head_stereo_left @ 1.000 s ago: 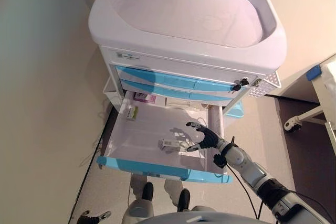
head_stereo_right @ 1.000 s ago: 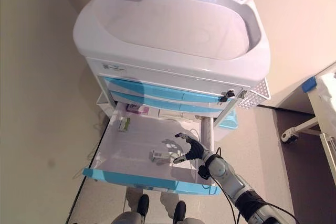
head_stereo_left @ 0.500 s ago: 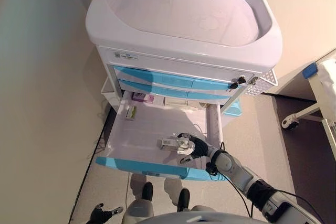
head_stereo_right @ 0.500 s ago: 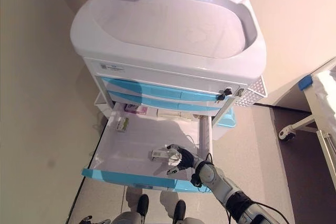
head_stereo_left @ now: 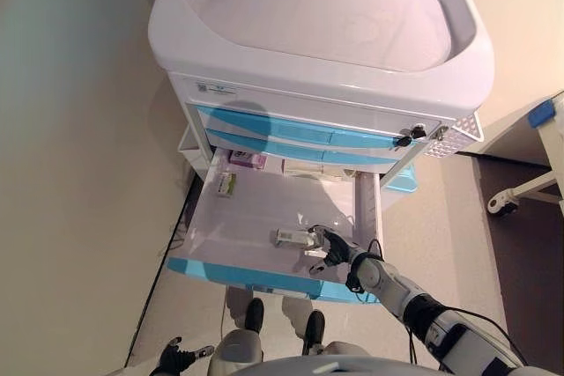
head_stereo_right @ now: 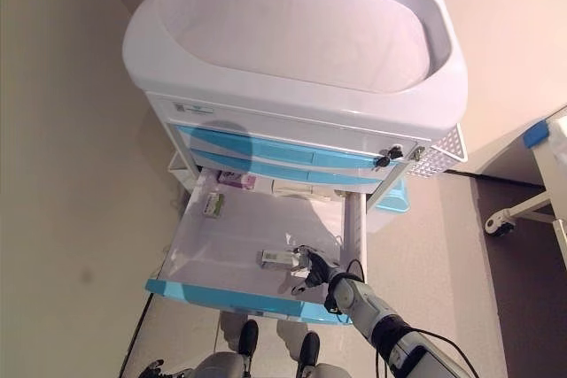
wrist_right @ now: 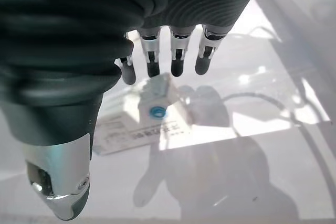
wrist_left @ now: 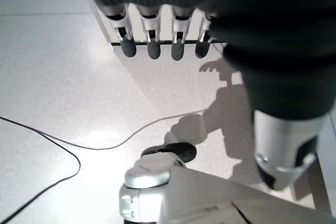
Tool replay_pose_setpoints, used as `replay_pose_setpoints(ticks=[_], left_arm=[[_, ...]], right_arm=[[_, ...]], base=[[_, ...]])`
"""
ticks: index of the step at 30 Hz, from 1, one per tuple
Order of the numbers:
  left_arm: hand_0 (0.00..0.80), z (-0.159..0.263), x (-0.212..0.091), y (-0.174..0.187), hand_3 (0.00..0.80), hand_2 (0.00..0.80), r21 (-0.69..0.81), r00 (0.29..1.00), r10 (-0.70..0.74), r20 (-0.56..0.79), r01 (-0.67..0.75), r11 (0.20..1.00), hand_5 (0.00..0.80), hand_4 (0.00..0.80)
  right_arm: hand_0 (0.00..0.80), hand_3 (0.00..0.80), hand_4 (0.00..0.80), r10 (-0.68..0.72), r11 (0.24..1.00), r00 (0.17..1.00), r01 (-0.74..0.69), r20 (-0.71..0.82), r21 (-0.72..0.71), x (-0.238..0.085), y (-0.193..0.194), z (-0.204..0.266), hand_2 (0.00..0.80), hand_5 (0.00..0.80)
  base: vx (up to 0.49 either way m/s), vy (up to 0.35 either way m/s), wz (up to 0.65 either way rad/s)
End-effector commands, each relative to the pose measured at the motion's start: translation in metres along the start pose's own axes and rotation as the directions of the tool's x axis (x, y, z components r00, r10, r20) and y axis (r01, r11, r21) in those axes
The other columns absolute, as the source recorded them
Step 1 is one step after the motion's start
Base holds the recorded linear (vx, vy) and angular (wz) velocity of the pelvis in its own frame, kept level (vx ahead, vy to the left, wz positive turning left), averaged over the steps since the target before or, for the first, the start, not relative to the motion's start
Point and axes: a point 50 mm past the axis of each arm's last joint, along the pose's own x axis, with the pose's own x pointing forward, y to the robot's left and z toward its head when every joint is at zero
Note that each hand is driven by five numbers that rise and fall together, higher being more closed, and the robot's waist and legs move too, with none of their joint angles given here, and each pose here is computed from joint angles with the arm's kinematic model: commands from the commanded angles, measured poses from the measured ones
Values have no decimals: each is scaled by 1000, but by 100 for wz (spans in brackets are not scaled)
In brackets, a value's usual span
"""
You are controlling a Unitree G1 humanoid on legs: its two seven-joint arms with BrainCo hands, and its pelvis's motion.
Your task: Open the drawer and pick up the medicine
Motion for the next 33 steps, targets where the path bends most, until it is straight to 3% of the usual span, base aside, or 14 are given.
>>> replay_pose_setpoints(ticks=[1, 23, 33], left_arm=[[0, 9, 2, -6, 0, 0, 35, 1000, 8, 20, -9, 999, 0, 0], [0, 28, 2, -16, 0, 0, 44, 996, 5, 90, -9, 999, 0, 0], [0, 40, 4, -15, 0, 0, 52, 992, 4, 122, -11, 999, 0, 0]], right_arm=[[0, 0, 0, -122, 993, 989, 122, 88, 4, 12, -26, 25, 0, 0], [0, 0, 0, -189, 981, 982, 188, -6, -50, 24, -38, 18, 0, 0], [0, 0, 0, -119, 962, 992, 104, -48, -252, 30, -29, 13, 0, 0]], base=[[0, 0, 0], [0, 0, 1], [-12, -9, 7]])
